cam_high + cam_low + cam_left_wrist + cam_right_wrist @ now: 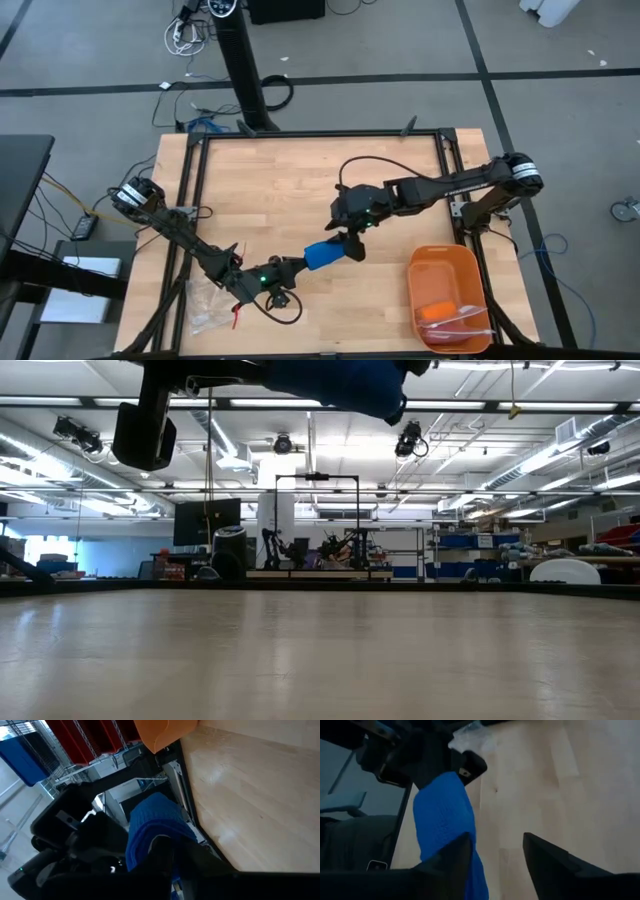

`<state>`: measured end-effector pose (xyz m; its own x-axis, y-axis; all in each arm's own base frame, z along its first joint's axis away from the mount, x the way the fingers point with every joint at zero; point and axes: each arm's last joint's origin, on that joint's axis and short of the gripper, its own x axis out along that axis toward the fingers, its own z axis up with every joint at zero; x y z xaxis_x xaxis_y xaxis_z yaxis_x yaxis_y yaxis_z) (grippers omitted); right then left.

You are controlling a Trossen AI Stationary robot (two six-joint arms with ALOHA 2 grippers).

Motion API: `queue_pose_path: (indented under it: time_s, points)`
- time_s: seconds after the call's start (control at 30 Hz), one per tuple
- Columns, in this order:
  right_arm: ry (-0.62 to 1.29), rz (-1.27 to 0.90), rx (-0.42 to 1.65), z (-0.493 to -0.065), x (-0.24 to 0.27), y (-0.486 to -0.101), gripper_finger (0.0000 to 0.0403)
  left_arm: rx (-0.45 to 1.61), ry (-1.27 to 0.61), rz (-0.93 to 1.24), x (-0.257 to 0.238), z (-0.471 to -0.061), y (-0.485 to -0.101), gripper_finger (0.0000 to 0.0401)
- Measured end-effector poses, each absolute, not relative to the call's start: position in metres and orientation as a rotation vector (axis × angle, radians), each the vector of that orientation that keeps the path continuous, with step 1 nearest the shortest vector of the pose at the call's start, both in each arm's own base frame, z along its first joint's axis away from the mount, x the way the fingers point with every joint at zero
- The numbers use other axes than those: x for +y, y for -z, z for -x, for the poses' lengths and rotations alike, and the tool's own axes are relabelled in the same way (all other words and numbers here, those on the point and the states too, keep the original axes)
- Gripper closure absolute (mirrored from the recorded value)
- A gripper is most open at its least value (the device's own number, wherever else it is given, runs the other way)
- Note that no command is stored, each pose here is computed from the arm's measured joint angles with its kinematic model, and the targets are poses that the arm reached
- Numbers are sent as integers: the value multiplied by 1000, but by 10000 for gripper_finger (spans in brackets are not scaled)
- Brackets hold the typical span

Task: Roll bandage
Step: Roll the blue bandage

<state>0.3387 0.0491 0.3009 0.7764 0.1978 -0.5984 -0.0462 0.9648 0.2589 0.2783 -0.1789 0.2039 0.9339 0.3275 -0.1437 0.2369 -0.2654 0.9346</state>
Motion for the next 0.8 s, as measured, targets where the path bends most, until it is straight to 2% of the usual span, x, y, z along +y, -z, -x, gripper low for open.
queue_pose_path:
  time_s: [0.23,0.4,0.53,0.8]
  points:
    - [-100,-164,590,-321,45,-325,174,414,-91,-1855,-179,-278,-204,384]
    - [-88,-26,549,-306,61,-338,148,412,-95,-1835,-179,-278,-204,384]
    - [-78,88,557,-303,87,-333,137,411,-97,-1829,-179,-278,-204,384]
    - [68,322,623,-314,136,-303,135,415,-114,-1803,-178,-279,-205,384]
